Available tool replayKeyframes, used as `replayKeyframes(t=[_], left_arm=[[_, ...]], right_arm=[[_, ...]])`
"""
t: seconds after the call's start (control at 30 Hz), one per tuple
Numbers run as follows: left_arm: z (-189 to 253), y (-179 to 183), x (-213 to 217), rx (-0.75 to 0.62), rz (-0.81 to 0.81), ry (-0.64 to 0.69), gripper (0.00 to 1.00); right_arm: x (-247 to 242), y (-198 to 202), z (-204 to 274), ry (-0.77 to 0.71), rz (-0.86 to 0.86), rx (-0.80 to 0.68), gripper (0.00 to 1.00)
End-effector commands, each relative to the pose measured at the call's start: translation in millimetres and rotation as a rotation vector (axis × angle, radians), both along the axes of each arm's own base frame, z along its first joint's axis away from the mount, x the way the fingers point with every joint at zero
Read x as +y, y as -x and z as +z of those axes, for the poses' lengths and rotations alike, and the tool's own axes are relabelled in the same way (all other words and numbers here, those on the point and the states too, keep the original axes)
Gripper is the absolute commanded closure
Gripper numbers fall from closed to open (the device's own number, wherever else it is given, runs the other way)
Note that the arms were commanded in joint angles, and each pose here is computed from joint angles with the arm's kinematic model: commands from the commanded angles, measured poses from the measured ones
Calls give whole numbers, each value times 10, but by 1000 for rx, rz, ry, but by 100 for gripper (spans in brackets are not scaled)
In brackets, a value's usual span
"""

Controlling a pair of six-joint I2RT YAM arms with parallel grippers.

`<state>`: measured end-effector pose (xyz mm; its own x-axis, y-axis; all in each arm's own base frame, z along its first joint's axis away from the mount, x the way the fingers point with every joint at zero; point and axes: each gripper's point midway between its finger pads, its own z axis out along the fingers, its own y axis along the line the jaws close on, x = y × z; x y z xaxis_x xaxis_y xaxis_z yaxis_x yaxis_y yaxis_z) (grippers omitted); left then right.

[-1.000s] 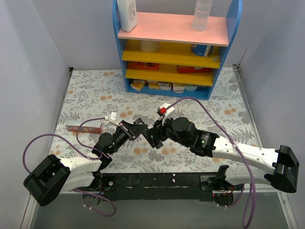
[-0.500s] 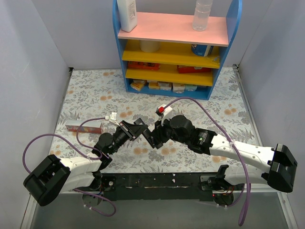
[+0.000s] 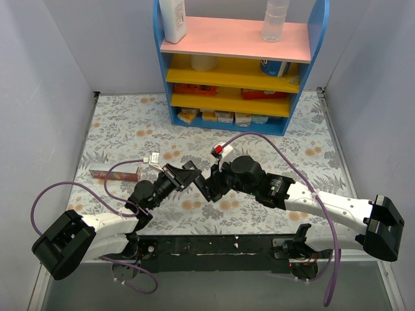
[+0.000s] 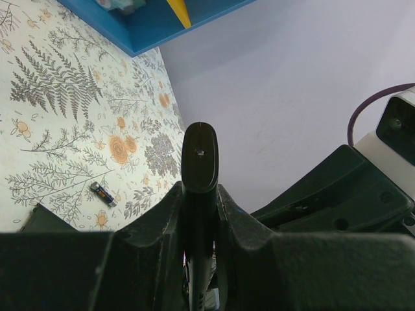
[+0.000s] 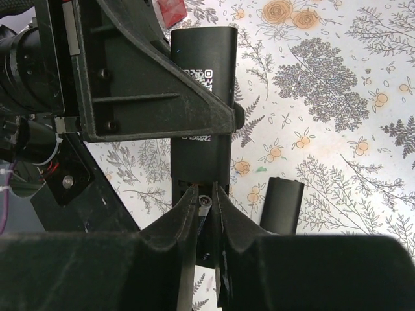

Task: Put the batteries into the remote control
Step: Load the battery into the remote control.

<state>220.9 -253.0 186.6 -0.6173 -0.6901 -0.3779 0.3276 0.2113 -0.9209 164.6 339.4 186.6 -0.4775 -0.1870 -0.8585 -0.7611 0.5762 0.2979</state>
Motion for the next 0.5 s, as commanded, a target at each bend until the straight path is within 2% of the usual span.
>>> replayKeyframes(t=[0.0, 0.3, 0.47], left_arm=[[190, 3, -31, -45, -12, 36, 100], [196, 7, -31, -47, -13, 37, 100], [201, 2, -29, -44, -11, 40, 100]], right_arm=[[65, 15, 164, -46, 19, -2, 80], [91, 68, 122, -40, 54, 11, 85], [114, 86, 101, -36, 76, 8, 91]])
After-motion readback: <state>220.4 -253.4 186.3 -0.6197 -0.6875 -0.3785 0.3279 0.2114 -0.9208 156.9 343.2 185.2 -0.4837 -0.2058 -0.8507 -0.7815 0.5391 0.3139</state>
